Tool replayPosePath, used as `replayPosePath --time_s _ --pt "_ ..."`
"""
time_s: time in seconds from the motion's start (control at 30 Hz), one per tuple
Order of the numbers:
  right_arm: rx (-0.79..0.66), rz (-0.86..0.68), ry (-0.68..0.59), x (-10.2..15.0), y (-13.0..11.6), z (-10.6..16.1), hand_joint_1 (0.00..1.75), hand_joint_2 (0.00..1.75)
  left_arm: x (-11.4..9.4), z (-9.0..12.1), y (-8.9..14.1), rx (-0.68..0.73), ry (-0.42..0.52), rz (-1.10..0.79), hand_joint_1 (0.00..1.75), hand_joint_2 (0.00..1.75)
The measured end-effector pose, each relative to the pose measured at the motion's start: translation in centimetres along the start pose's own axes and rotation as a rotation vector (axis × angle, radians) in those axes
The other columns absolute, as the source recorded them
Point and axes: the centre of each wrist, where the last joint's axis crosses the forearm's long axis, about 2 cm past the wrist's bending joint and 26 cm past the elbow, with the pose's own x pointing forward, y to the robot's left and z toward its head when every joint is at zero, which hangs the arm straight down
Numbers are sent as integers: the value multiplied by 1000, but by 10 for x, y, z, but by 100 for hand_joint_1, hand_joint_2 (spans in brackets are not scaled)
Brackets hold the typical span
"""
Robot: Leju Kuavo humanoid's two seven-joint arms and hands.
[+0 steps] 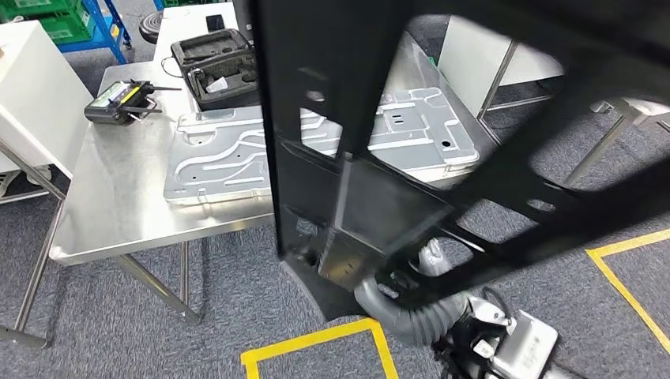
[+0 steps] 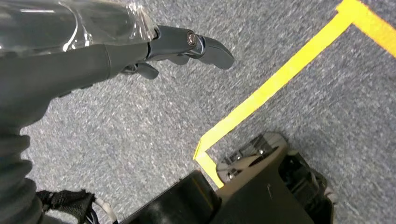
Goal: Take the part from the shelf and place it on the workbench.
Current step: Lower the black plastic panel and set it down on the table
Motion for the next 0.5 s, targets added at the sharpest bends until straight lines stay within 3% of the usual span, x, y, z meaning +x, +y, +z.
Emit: replayPosePath --time_s 0.23,0.5 --pt "27 274 72 21 -42 -26 175 175 2 -1 2 -16 -7 -11 0 175" --pt "56 636 117 44 -84 -61 175 175 18 -6 8 -26 -41 -36 0 175"
